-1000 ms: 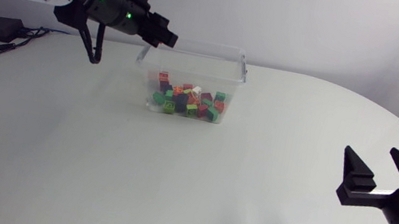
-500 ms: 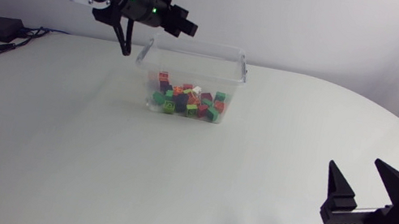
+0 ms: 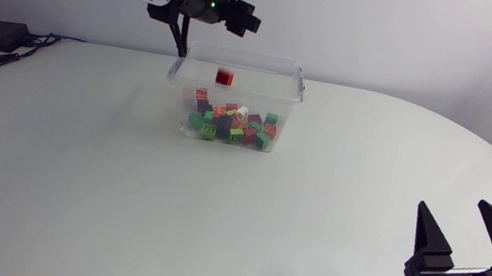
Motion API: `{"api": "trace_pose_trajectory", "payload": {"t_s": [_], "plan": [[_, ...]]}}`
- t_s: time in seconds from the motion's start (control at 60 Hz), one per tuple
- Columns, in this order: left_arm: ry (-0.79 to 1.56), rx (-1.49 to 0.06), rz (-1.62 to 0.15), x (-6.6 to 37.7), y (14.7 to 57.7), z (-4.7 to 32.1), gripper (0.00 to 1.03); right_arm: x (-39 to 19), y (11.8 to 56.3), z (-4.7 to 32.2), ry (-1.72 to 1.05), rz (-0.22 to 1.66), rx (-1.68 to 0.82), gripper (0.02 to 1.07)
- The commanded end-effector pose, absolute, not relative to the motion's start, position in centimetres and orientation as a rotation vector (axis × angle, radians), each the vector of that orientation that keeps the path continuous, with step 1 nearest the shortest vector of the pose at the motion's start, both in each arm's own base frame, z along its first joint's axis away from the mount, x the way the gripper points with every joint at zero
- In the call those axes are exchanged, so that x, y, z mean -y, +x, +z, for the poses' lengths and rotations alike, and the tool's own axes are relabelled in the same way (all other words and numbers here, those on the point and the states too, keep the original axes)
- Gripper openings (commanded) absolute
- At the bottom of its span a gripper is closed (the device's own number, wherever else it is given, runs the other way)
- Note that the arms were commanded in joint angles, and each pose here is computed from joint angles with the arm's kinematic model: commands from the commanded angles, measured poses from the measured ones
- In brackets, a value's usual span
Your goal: Place the duplo bricks in the container
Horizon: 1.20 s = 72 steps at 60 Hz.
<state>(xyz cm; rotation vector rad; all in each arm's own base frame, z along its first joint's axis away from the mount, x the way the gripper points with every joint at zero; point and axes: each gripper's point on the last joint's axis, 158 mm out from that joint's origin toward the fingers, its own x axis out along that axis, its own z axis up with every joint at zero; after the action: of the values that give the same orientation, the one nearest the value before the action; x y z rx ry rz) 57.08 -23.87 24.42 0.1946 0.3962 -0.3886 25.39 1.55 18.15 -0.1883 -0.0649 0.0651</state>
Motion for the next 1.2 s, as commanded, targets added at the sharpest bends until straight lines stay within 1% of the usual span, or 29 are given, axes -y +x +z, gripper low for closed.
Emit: {"api": "trace_pose_trajectory", "payload": {"t_s": [0.0, 0.083, 0.1, 0.15, 0.233, 0.45, 0.5, 0.6, 0.717, 0.867, 1.0, 1.05, 1.183], "plan": [[0.176, -0.395, -0.372, 23.5, 58.4, 24.0, 0.82, -1.1, 25.4, 17.1, -0.211, 0.046, 0.043, 1.02], [0.175, -0.399, -0.367, 23.3, 58.5, 23.8, 0.9, -1.0, 25.5, 16.8, -0.213, 0.036, 0.03, 1.01], [0.174, -0.399, -0.366, 23.2, 58.5, 23.8, 0.95, -0.9, 25.5, 16.8, -0.211, 0.033, 0.03, 1.01], [0.176, -0.402, -0.365, 23.1, 58.4, 23.7, 0.98, -0.7, 25.4, 17.0, -0.21, 0.025, 0.033, 1.01], [0.175, -0.401, -0.362, 22.7, 58.2, 23.9, 0.98, -0.5, 25.4, 17.5, -0.197, 0.014, 0.052, 1.02], [0.179, -0.371, -0.284, 19.9, 57.2, 24.9, 0.98, -0.2, 25.4, 17.7, -0.188, 0.0, 0.061, 1.02], [0.178, -0.333, -0.271, 19.2, 56.6, 25.8, 0.98, -0.2, 25.4, 17.5, -0.194, 0.002, 0.052, 1.02], [0.224, -0.199, -0.243, 17.8, 54.5, 28.7, 0.98, -0.3, 25.4, 17.3, -0.254, 0.003, 0.044, 1.02], [0.329, -0.071, -0.207, 15.9, 51.7, 31.7, 0.98, -0.4, 25.4, 17.3, -0.268, 0.01, 0.046, 1.02], [0.347, -0.063, -0.185, 13.6, 48.6, 31.5, 0.98, -1.0, 25.4, 17.2, -0.257, 0.035, 0.046, 1.02], [0.339, -0.023, -0.144, 11.4, 45.3, 33.0, 0.98, -1.1, 25.4, 17.1, -0.257, 0.037, 0.042, 1.02], [0.336, -0.027, -0.109, 10.4, 44.2, 32.9, 0.98, -1.1, 25.4, 16.9, -0.257, 0.04, 0.034, 1.02], [0.338, -0.036, -0.1, 9.3, 41.2, 31.7, 0.98, -1.1, 25.4, 16.1, -0.258, 0.042, 0.002, 1.02]]}}
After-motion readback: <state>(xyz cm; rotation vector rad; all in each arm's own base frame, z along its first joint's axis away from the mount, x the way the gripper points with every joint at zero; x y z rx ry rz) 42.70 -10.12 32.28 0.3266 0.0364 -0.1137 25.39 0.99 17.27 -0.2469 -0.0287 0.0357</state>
